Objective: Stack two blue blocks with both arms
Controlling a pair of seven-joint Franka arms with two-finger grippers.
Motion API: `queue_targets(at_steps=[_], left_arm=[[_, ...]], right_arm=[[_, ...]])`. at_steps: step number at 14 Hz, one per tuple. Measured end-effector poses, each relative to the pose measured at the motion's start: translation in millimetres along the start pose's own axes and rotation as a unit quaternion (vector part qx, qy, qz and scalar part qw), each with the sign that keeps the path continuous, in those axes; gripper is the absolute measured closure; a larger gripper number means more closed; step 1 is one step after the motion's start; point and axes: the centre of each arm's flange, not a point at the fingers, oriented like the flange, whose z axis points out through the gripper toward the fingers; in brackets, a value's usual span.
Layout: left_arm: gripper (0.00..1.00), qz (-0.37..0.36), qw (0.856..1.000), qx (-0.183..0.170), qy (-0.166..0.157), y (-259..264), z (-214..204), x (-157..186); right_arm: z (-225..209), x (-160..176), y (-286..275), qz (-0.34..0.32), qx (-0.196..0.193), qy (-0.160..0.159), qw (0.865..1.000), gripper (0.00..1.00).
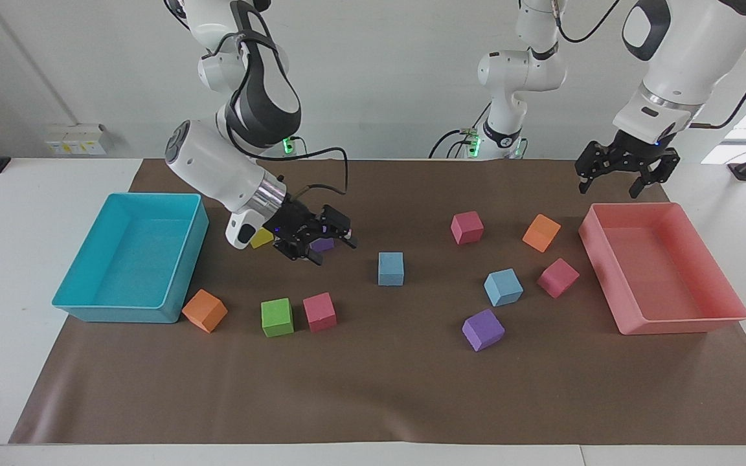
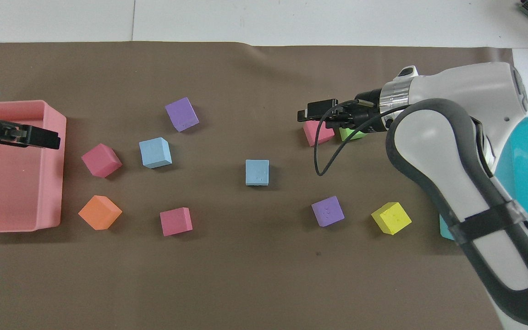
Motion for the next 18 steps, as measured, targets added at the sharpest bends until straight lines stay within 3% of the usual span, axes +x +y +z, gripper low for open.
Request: queue_targets(at_steps=[1, 2, 6, 8, 11, 14, 18], left_arm=[[0.0, -0.006, 1.0, 0.0, 0.007, 7.3, 10.4, 5.4], [0.0, -0.011, 1.0, 0.0, 0.01, 12.9, 20.5, 10.7], [0.0, -0.03, 1.0, 0.001, 0.009, 19.1, 72.8, 34.5], [0.0, -0.044, 0.999, 0.001, 0.005, 28.0, 107.9, 44.9], [0.0, -0.06, 0.998, -0.002, 0.004, 68.8, 174.4, 50.4], [0.0, -0.067, 0.998, -0.003, 0.004, 93.1, 217.0, 46.5], [0.0, -0.076, 0.997, 0.0, -0.002, 89.0, 238.5, 42.4]], right_arm=[[4.0, -2.6, 8.7, -0.009, 0.021, 0.0, 1.0, 0.04], [10.8, -6.6, 15.6, -0.016, 0.04, -0.001, 0.999, 0.12], [43.9, -20.4, 39.9, -0.03, 0.093, -0.004, 0.995, 0.57], [63.4, -28.5, 52.6, -0.035, 0.114, -0.006, 0.993, 0.62], [87.2, -48.0, 75.2, -0.023, 0.117, -0.024, 0.993, 0.97], [98.8, -62.9, 90.7, -0.006, 0.112, -0.039, 0.993, 0.99], [110.2, -77.3, 101.3, 0.009, 0.109, -0.053, 0.993, 0.99]])
